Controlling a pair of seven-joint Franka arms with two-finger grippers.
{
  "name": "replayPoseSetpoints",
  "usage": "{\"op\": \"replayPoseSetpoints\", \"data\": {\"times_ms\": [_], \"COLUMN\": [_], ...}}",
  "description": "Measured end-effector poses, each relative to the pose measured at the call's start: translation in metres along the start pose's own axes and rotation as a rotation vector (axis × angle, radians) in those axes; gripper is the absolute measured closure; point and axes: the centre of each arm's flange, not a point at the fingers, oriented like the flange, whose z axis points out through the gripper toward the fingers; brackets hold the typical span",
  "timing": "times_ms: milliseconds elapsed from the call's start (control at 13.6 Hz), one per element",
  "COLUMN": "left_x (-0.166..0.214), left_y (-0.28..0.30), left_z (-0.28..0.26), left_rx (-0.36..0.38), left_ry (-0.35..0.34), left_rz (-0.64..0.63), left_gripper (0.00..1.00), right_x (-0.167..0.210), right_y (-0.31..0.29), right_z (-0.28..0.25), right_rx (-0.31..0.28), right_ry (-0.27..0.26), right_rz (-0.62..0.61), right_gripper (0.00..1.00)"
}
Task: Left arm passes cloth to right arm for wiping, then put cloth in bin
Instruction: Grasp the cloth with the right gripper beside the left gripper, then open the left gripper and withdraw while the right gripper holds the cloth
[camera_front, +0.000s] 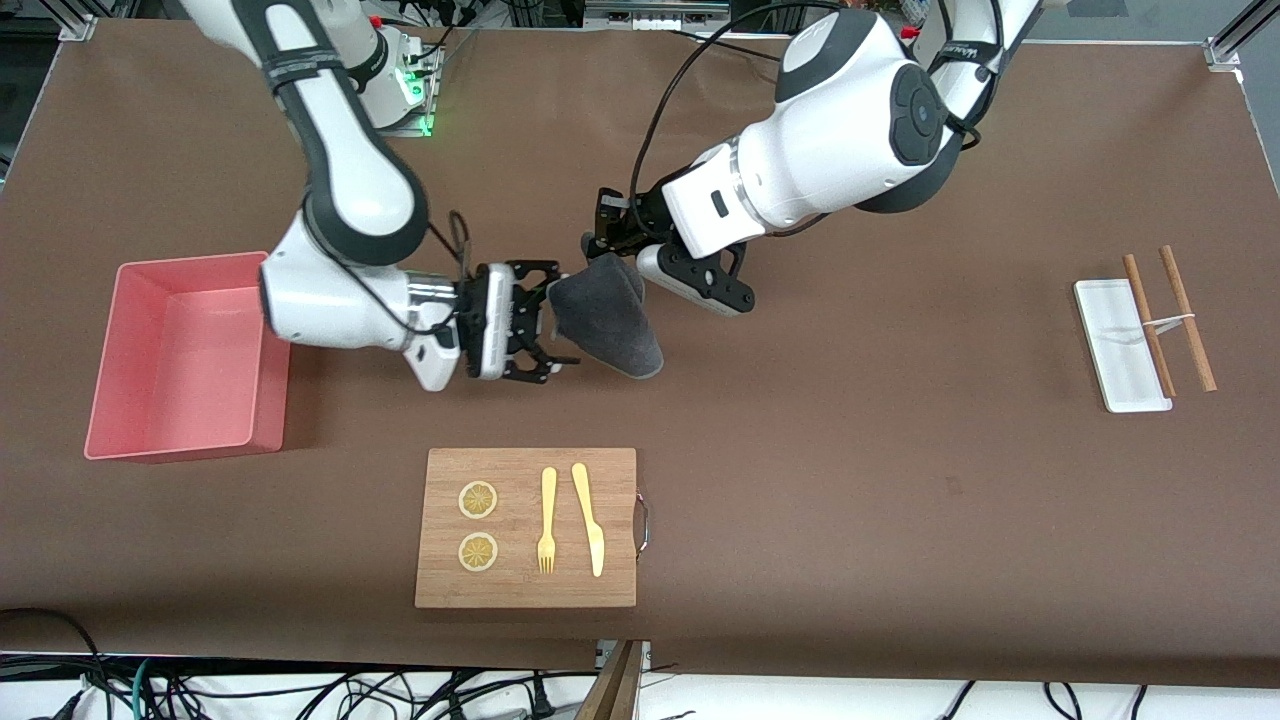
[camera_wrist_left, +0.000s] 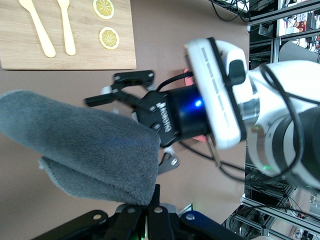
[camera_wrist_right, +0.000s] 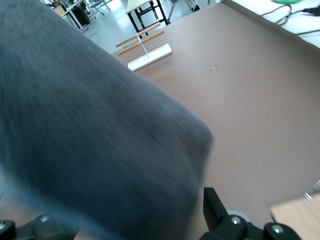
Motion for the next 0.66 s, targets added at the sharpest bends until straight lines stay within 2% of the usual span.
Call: {"op": "replayPoseSetpoints", "data": {"times_ms": [369,442,664], "left_x": [-0.0003,-0.0001,0.0003], "left_y": [0.0039,0.0039,0.0036], "left_z": [-0.0013,-0.0016,-0.0019], "left_rx": [-0.005,-0.005,-0.005], "left_ry": [0.006,0.007,0.008], "left_rz": [0.0,-0.001,-0.002], "left_gripper": [0.97,0.97,0.97], "right_x": [0.0008,0.0003,0.0004], "right_y": [0.0002,0.0009,0.0009], "right_z": [-0.0031,-0.0041,-0.0041], "right_rx": [-0.007,-0.008,-0.008], "right_ry": [0.003,0.004,0.004], "right_rz": [-0.014,-0.022,-0.023], "right_gripper": [0.0,0.07,0.43]}}
